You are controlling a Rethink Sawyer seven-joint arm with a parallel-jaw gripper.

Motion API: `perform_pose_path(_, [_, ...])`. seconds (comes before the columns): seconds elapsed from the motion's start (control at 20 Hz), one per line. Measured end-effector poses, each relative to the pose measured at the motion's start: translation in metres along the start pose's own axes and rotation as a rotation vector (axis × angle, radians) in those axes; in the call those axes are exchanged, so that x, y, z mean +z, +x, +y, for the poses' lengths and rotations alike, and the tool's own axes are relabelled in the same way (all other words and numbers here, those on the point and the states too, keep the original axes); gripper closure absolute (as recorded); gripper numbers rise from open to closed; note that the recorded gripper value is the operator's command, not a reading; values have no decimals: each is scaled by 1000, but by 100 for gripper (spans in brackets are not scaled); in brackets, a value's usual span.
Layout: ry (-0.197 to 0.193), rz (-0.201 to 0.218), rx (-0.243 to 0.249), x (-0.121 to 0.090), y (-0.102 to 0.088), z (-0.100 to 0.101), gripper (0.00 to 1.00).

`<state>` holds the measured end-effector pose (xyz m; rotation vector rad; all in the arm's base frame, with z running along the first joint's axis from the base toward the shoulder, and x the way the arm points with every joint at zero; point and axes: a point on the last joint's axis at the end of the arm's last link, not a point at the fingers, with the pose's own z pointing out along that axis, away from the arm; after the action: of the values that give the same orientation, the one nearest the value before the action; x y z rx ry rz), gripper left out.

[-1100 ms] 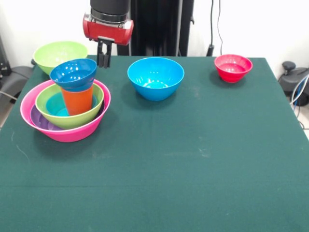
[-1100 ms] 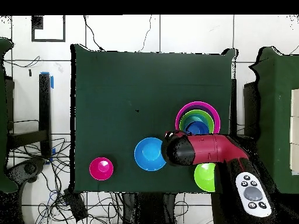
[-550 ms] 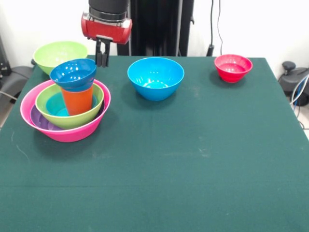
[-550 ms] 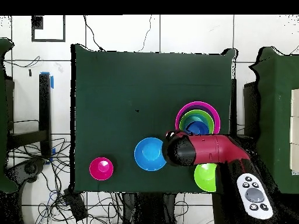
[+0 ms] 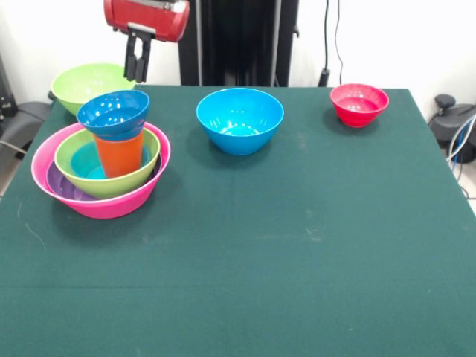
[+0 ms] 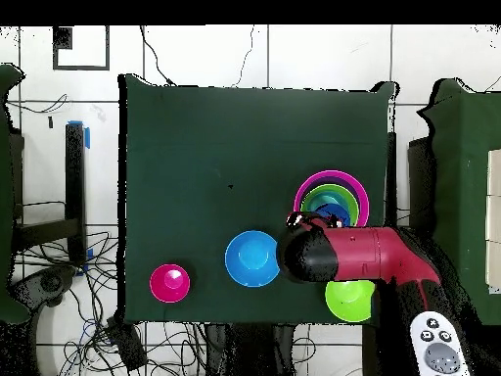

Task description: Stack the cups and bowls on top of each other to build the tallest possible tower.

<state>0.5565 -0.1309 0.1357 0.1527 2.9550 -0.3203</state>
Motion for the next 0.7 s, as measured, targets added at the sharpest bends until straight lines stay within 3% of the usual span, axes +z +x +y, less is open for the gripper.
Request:
perform_pose_path(0.25, [7, -12, 5, -6, -3, -4, 100])
perform_pose_path(0.7, [-1, 3, 5, 1, 1, -3, 100])
